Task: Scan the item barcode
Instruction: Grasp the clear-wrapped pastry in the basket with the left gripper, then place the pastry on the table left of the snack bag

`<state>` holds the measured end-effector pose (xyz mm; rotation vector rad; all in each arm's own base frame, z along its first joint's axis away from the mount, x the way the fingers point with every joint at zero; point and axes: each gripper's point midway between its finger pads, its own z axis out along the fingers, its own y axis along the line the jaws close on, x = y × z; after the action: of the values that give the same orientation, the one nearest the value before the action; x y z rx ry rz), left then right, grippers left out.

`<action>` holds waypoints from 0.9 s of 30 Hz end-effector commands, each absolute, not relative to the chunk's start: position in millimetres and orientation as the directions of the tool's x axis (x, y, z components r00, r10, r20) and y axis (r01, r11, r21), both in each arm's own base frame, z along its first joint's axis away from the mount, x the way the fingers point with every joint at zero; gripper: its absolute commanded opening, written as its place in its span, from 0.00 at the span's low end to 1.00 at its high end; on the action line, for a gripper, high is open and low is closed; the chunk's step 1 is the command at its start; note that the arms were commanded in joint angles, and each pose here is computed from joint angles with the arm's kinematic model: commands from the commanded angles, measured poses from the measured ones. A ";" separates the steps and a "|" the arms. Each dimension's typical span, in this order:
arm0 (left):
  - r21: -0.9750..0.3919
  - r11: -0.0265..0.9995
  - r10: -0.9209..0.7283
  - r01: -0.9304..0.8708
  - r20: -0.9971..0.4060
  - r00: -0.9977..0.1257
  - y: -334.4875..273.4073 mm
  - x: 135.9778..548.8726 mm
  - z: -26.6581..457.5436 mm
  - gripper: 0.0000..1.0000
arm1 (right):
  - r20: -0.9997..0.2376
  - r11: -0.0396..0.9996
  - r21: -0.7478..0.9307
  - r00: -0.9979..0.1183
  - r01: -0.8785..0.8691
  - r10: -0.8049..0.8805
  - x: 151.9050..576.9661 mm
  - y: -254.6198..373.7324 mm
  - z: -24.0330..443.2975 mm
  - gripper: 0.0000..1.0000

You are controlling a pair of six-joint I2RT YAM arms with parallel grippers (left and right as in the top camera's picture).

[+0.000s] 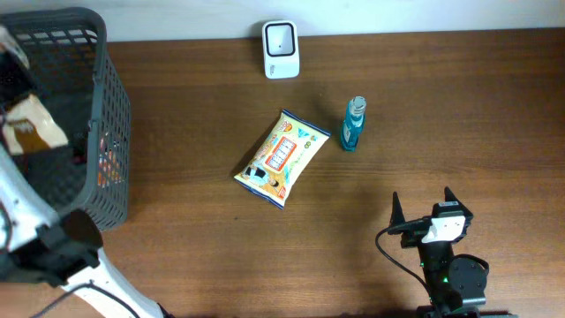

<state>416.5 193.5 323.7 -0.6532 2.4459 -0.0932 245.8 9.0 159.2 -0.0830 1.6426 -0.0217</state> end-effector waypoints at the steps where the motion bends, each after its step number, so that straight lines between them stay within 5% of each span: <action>1: -0.288 0.931 -0.364 -0.222 -0.710 -0.603 121.6 392.5 420.2 0.00 | -0.994 0.997 -0.072 -0.077 -0.028 -0.074 245.9 6.3 155.6 0.98; 5: -0.269 0.963 -0.229 -0.022 -0.773 -0.591 37.3 369.9 458.6 0.00 | -0.994 0.997 -0.072 -0.077 -0.028 -0.074 245.9 6.3 155.6 0.98; 8: -0.287 0.947 -0.113 0.142 -0.715 -0.690 -35.8 369.1 437.8 0.00 | -0.994 0.997 -0.072 -0.077 -0.028 -0.074 245.9 6.3 155.6 0.98; 16: -0.135 0.957 0.200 0.258 -0.338 -0.920 -139.7 394.6 260.6 0.00 | -0.994 0.997 -0.072 -0.077 -0.028 -0.074 245.9 6.3 155.6 0.98; 22: 0.077 0.995 0.073 0.060 -0.188 -0.979 -118.7 400.4 138.4 0.00 | -0.994 0.997 -0.072 -0.077 -0.028 -0.074 245.9 6.3 155.6 0.98; 27: 0.006 0.999 0.034 0.034 -0.138 -0.990 -128.1 386.2 68.0 0.00 | -0.994 0.997 -0.072 -0.077 -0.028 -0.074 245.9 6.3 155.6 0.98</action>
<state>397.0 -124.5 91.9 0.1168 2.9701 0.0563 245.8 9.0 159.1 -0.0830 1.6429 -0.0217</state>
